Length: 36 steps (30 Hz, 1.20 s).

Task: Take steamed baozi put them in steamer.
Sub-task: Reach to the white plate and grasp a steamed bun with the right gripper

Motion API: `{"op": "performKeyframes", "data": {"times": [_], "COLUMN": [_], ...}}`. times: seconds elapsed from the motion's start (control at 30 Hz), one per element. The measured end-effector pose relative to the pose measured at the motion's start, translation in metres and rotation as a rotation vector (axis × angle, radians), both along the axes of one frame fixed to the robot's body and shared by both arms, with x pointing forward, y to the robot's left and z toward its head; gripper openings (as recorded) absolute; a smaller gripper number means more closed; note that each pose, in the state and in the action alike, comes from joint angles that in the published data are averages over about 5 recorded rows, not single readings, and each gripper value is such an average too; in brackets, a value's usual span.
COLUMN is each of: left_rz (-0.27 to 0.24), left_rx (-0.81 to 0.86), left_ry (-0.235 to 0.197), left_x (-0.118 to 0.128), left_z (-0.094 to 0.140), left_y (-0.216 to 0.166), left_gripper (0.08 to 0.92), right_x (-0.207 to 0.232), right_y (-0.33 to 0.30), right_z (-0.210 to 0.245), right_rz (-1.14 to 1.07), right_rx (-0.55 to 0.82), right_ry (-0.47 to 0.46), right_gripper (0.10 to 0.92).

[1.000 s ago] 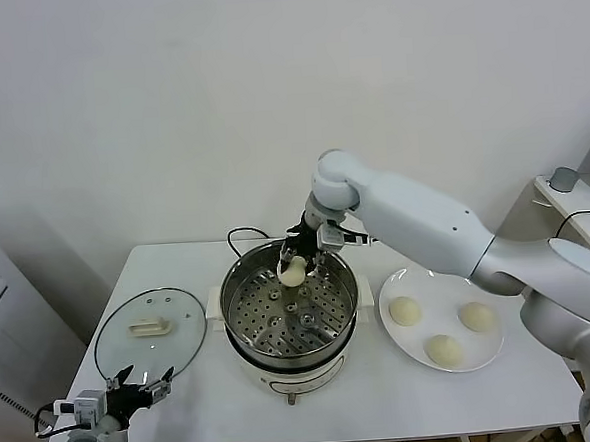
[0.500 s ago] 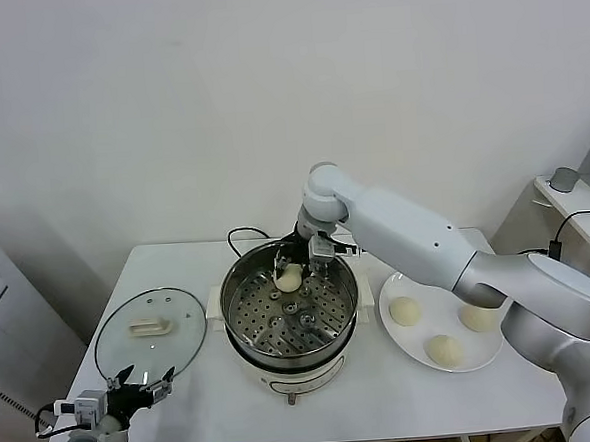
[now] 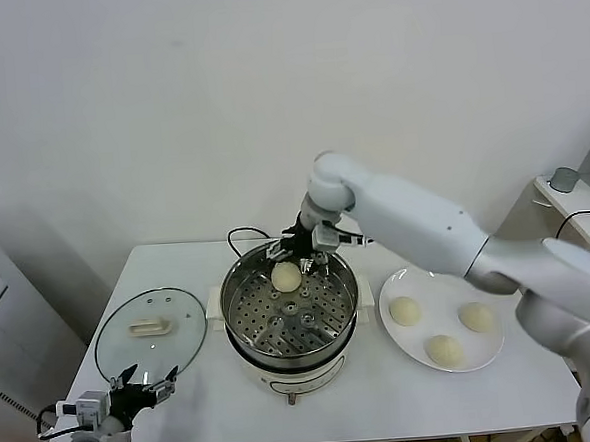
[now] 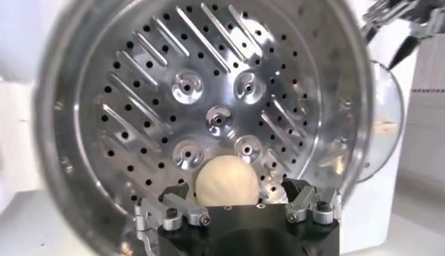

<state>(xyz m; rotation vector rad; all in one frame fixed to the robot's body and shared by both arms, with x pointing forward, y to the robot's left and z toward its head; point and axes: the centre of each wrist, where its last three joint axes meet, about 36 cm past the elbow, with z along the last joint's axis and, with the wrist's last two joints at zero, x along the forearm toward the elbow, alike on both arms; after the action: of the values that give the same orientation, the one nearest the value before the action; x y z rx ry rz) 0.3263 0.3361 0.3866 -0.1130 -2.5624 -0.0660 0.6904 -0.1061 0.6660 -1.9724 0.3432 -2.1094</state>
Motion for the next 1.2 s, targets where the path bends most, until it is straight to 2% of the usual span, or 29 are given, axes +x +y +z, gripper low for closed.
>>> {"op": "performKeyframes", "data": {"times": [0.2,0.53,0.83,1.2], "left_rz": [-0.005,-0.007,-0.005,0.000], "left_rx": [-0.002,-0.011,-0.018,-0.014], "left_ry": [-0.007,-0.015,-0.020,-0.024], "left_x": [0.000,0.001,0.001,0.003], "left_z": [0.004,0.007,0.010,0.012], "left_y": [-0.002,-0.006,-0.010,-0.012], "left_gripper": [0.823,0.823,0.823,0.823], "right_x": [0.011,0.022,0.025,0.023], "right_y": [-0.043,-0.128,-0.189,-0.233], "right_z": [0.031,0.036,0.009,-0.054], "right_rz": [-0.127,-0.648,-0.964,-1.159], "right_rx": [-0.022,-0.041,-0.032,-0.037], "right_ry": [0.057,0.178,0.274,0.372], "right_gripper": [0.823,0.823,0.823,0.823]}}
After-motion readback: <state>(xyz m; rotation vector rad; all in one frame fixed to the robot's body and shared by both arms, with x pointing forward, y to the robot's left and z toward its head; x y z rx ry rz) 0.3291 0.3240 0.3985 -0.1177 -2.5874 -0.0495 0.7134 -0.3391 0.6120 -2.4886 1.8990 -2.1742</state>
